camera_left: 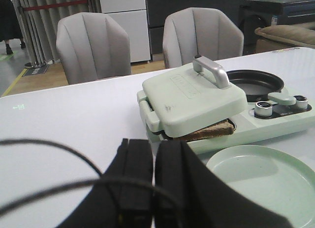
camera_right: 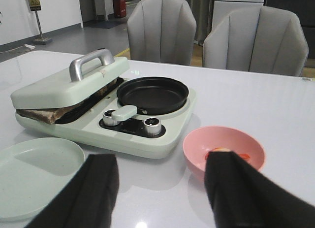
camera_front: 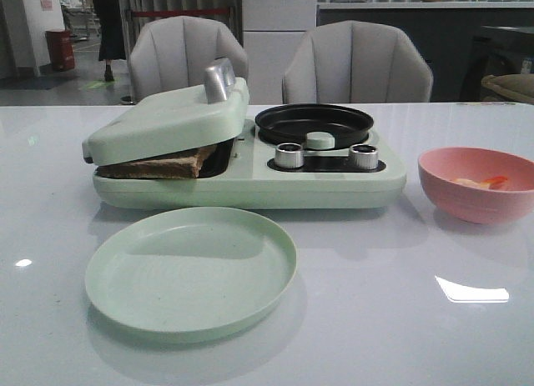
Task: Make breakfast with bread and shrimp
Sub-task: 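Release the lid handle and withdraw the left gripper, then reach the right gripper down and grasp the pink bowl rim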
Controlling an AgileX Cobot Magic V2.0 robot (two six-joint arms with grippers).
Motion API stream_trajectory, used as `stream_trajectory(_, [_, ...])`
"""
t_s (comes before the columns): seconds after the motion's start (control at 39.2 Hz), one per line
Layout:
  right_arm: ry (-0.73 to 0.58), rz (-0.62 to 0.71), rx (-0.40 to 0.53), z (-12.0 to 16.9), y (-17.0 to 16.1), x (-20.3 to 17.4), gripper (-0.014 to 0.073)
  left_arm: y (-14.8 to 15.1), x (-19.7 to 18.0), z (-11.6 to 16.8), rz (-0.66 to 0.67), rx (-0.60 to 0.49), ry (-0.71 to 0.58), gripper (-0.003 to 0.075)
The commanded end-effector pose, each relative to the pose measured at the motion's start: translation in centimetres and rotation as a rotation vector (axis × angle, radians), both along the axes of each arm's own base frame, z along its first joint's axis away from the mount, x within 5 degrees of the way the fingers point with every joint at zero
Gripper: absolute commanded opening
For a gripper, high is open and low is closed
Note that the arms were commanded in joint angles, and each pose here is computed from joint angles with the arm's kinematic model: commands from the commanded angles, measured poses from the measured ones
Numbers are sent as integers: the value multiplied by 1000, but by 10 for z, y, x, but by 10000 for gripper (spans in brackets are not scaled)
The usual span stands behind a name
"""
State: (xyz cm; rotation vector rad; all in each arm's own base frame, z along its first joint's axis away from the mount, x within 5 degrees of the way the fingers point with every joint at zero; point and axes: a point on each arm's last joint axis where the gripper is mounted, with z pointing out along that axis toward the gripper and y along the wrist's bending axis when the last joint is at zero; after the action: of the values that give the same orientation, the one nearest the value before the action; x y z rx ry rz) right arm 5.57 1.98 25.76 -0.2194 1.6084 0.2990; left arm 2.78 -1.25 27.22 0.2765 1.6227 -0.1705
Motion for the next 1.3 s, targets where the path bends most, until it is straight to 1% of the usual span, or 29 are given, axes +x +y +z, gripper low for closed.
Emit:
stream_trajectory(0.0, [-129, -17, 37, 20, -2, 0, 491, 2, -4, 17, 7, -53, -113, 114])
stream_trajectory(0.18, [-144, -17, 41, 39, -1, 2, 491, 2, -4, 17, 7, -54, -115, 114])
stream_trajectory(0.38, [-79, -12, 25, 64, 5, 18, 491, 2, -4, 17, 7, -54, -115, 114])
stream_trajectory(0.43, [-61, -10, 29, 67, 6, 23, 491, 2, -4, 17, 7, -54, -115, 114])
stream_trajectory(0.59, [-7, -3, 85, 65, 10, 32, 491, 2, -4, 17, 7, -54, -115, 114])
stream_trajectory(0.94, [26, 1, 77, 62, 11, 32, 491, 2, -4, 17, 7, -54, -115, 114])
stream_trajectory(1.28, [17, 0, 83, 63, 10, 32, 491, 2, -4, 17, 7, -54, -115, 114])
